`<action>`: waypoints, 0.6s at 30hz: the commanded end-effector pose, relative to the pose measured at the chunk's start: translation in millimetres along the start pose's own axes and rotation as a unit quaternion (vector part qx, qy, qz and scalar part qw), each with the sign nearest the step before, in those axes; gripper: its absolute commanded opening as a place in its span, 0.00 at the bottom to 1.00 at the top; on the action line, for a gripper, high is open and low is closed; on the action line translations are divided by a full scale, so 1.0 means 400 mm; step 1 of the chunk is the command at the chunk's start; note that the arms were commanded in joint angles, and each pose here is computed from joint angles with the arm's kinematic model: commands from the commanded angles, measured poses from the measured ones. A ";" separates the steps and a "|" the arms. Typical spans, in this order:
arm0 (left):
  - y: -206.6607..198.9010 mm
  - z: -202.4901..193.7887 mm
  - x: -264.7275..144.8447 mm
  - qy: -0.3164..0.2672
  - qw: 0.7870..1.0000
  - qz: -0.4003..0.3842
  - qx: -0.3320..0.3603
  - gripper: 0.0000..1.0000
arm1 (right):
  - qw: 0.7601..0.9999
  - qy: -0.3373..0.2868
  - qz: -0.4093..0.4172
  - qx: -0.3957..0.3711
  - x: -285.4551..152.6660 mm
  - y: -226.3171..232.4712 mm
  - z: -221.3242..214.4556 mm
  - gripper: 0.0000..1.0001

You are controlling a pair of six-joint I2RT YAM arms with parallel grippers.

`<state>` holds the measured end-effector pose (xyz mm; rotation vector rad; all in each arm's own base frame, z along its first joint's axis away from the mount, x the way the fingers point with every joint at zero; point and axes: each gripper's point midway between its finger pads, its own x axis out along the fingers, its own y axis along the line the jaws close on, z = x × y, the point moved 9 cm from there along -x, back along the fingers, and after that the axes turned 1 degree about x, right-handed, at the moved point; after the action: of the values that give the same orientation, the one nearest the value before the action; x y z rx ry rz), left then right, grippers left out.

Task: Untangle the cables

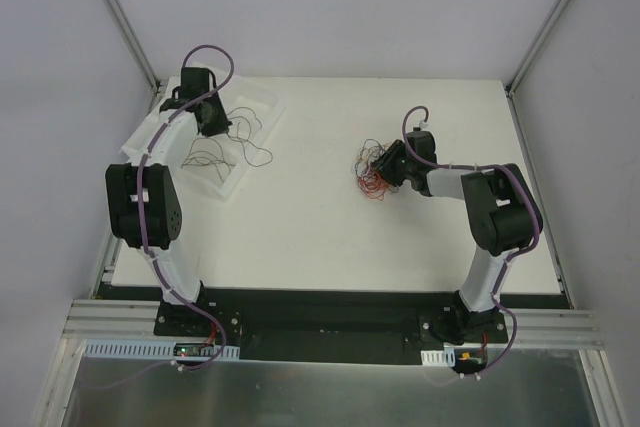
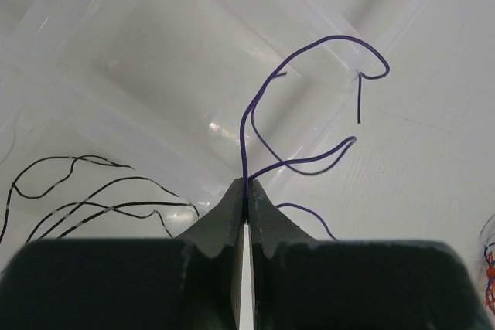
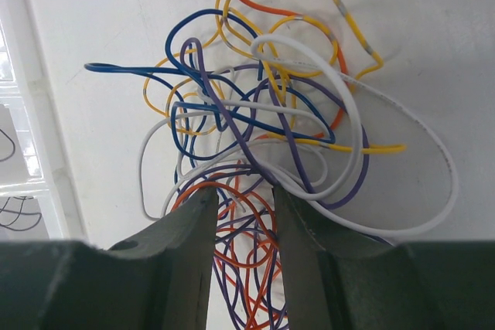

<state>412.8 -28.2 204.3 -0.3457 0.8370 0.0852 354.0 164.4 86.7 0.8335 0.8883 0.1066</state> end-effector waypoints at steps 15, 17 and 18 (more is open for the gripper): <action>0.028 0.098 0.050 0.067 0.970 0.118 -0.200 0.00 | 1.000 0.025 -0.018 0.004 0.016 -0.017 -0.013 0.38; 0.027 0.101 0.061 0.069 0.967 0.118 -0.214 0.00 | 0.999 0.026 -0.019 0.005 0.017 -0.018 -0.013 0.38; 0.028 0.105 0.070 0.070 0.966 0.118 -0.220 0.00 | 0.999 0.026 -0.019 0.005 0.017 -0.018 -0.013 0.38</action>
<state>456.1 -7.2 201.3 -0.5899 0.9810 0.3994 355.5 166.6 86.5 0.8432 0.8986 0.1247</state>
